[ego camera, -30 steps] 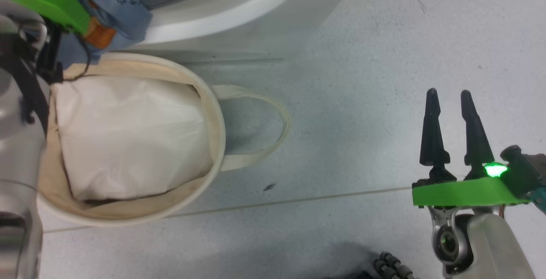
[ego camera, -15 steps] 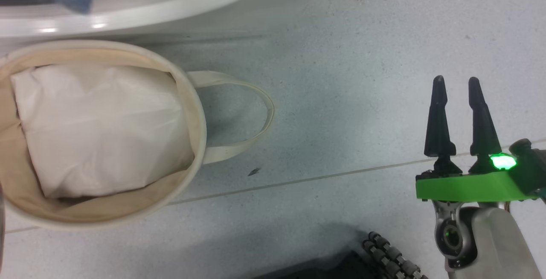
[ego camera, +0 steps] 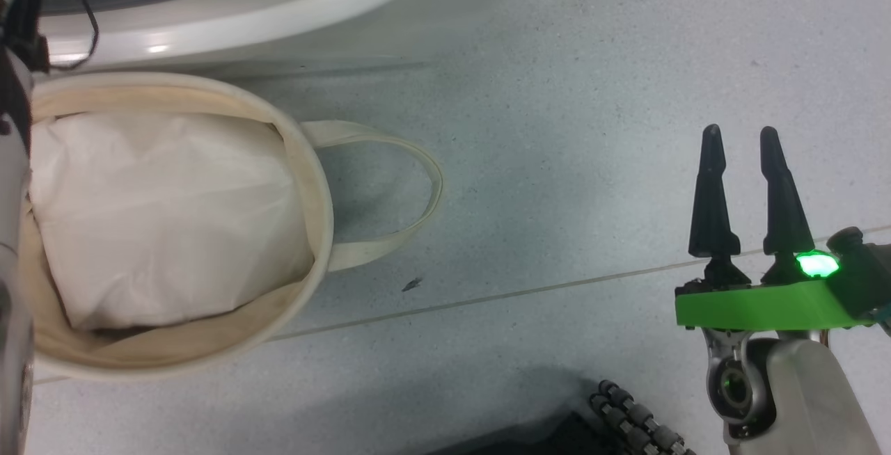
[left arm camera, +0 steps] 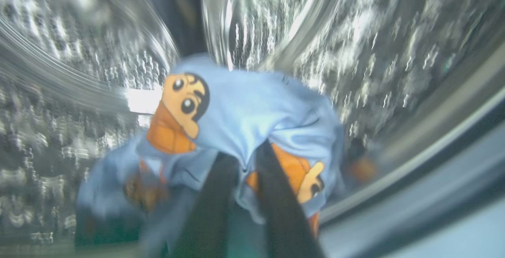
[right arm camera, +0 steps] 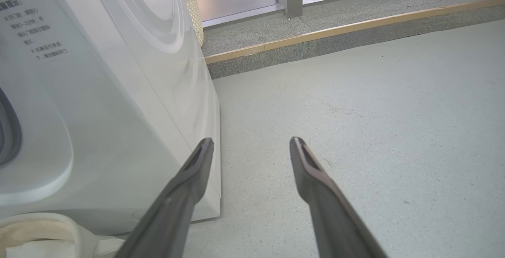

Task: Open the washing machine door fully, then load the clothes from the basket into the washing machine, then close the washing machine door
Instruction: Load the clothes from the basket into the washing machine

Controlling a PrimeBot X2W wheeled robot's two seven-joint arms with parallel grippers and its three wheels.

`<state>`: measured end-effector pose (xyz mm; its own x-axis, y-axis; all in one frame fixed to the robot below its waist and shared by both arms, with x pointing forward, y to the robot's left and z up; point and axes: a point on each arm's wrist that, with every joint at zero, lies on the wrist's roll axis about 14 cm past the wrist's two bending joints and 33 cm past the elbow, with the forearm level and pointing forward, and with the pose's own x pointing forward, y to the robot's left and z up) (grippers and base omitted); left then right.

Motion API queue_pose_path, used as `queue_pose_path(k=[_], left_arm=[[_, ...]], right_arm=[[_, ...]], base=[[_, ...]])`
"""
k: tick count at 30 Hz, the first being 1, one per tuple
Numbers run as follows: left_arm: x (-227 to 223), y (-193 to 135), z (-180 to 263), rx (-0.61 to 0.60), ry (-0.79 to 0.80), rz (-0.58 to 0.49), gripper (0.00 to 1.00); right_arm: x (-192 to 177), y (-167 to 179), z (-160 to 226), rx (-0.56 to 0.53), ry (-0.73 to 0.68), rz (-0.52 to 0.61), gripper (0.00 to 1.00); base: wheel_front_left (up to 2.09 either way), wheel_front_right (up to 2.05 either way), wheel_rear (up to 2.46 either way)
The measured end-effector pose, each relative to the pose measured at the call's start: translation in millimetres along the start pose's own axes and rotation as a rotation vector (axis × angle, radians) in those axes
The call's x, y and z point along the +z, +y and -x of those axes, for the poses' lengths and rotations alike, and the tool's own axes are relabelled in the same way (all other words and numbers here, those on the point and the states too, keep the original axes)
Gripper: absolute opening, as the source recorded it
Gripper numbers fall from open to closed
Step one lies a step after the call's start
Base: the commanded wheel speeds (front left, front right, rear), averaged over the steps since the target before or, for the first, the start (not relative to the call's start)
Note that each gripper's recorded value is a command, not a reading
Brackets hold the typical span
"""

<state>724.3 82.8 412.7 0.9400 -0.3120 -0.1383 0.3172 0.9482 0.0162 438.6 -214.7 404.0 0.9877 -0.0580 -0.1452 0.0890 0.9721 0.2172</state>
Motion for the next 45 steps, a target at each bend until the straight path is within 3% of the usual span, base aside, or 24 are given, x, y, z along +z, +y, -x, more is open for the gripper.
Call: queue_pose_path(k=[1,2,7,12,14,21,24,26,34,45], left_arm=[[-9,-3,1,-0.010,0.042,-0.014,0.94],[-14,-6,1,-0.020,0.060,-0.028,1.00],[-20,-5,-3,-0.032,0.156,-0.064,1.00],[-54,0,10,-0.021,0.396,-0.082,1.00],[-54,2,13,-0.015,0.421,-0.072,1.00],[-12,3,9,-0.006,0.247,-0.079,1.00],[7,3,13,0.006,0.173,-0.043,1.00],[15,4,21,0.034,0.114,0.037,1.00],[7,-16,72,0.037,0.112,0.109,1.00],[44,-27,169,0.019,-0.046,0.088,1.00]], right_arm=[[0,0,0,0.000,0.000,0.000,1.00],[0,0,0,0.000,0.001,-0.002,1.00],[-3,1,-1,0.002,0.005,-0.005,1.00],[-1,3,-1,0.008,0.000,-0.008,1.00],[1,4,-1,0.011,-0.006,-0.009,1.00],[8,11,2,0.029,-0.019,-0.017,1.00],[14,14,4,0.038,-0.033,-0.021,1.00],[20,16,5,0.043,-0.046,-0.027,1.00],[36,36,13,0.098,-0.082,-0.055,1.00],[70,68,31,0.222,-0.147,-0.078,1.00]], base=[[0.00,0.00,0.00],[0.00,0.00,0.00],[0.00,0.00,0.00],[0.00,0.00,0.00],[0.00,0.00,0.00],[0.00,0.00,0.00],[0.00,0.00,0.00],[0.00,0.00,0.00],[0.00,0.00,0.00],[0.00,0.00,0.00]])
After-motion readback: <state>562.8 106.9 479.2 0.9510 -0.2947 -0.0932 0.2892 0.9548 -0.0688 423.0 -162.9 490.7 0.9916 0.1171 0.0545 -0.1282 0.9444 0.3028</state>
